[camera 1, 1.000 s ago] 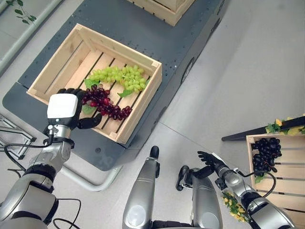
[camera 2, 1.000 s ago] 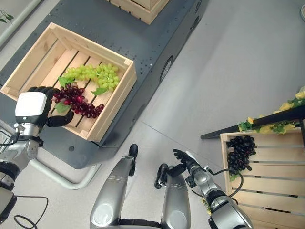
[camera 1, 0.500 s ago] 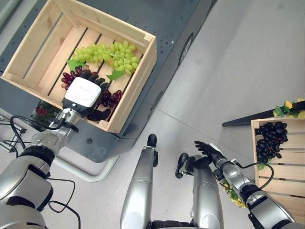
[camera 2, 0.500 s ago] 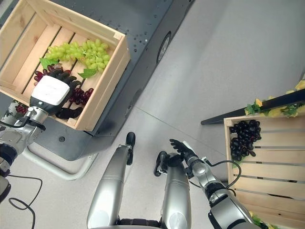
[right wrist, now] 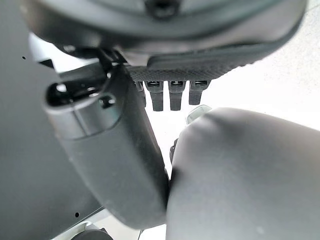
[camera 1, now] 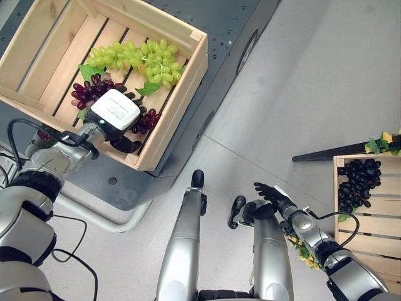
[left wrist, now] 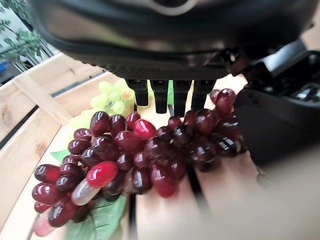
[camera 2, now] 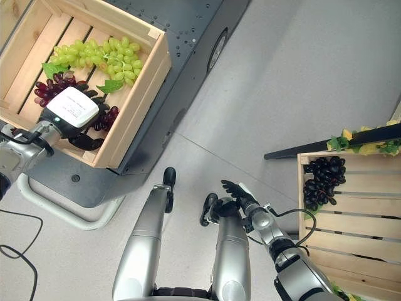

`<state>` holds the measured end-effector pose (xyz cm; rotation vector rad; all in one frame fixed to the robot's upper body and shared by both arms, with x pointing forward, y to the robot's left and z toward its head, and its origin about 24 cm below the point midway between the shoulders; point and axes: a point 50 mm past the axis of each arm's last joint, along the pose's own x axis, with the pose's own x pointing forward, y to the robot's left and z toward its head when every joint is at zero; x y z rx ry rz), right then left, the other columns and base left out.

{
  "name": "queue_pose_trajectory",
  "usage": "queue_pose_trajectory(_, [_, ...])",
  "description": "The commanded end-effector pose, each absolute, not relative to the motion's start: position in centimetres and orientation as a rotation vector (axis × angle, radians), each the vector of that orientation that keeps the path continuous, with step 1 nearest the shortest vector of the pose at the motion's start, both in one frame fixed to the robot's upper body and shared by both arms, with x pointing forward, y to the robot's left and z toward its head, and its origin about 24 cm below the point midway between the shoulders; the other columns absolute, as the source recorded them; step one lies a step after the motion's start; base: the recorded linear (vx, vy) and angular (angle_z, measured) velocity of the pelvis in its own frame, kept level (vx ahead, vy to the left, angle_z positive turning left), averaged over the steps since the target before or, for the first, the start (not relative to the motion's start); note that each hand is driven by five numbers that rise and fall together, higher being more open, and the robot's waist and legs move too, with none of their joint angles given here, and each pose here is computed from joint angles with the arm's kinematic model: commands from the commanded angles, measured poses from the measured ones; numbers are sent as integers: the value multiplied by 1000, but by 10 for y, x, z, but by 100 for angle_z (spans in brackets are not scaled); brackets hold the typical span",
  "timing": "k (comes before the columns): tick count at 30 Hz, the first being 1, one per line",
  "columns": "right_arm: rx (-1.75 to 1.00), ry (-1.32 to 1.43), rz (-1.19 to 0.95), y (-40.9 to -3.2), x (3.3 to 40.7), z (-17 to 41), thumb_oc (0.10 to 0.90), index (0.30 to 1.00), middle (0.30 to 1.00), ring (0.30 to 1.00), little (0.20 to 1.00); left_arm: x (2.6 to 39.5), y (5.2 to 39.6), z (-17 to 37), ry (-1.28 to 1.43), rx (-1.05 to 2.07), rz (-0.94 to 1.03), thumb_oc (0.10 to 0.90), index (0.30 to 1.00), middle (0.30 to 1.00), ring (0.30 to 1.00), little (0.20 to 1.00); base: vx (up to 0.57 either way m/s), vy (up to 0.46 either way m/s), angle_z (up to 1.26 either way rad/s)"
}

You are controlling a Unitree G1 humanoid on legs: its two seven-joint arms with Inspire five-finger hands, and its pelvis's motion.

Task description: Pick up the fruits from the basket on one side to the basket on the other side

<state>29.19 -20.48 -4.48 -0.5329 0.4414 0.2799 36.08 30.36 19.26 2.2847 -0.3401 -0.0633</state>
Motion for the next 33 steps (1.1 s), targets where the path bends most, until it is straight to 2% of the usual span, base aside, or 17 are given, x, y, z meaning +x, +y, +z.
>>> queue_pose_trajectory(1, [-547,485,242,-240,267,-54,800,900,900,900,900,346,350,256,-153,2357,290,800,900,900,900,900,29,-39,0])
queue_pose_trajectory(5, [-531,485,252,-236,265,-56,800,900,900,900,900,345,357,261,-108,2364,367,800,900,900,900,900,15,-19,0])
queue_pose_trajectory(16, [-485,439,267,-225,266,-55,800,900,900,900,900,350,356,266,-68,2420,384,800,900,900,900,900,8,-12,3])
queue_pose_trajectory(23, [-472,417,270,-221,269,-53,800,900,900,900,900,351,359,273,15,2410,476,800,900,900,900,900,1,-3,2])
queue_pose_trajectory(24, [-470,416,270,-220,269,-53,800,900,900,900,900,351,360,273,17,2411,484,640,660,660,660,660,0,0,0])
queue_pose_trajectory(25, [-468,414,271,-220,269,-53,800,900,900,900,900,351,360,275,19,2419,488,442,364,364,364,364,0,0,0])
queue_pose_trajectory(26, [-467,413,273,-219,270,-52,800,900,900,900,900,351,359,275,13,2419,489,400,300,300,300,300,0,0,0])
queue_pose_trajectory(33, [-453,390,293,-215,272,-50,800,900,900,900,900,360,342,281,-33,2519,403,400,300,300,300,300,0,0,0])
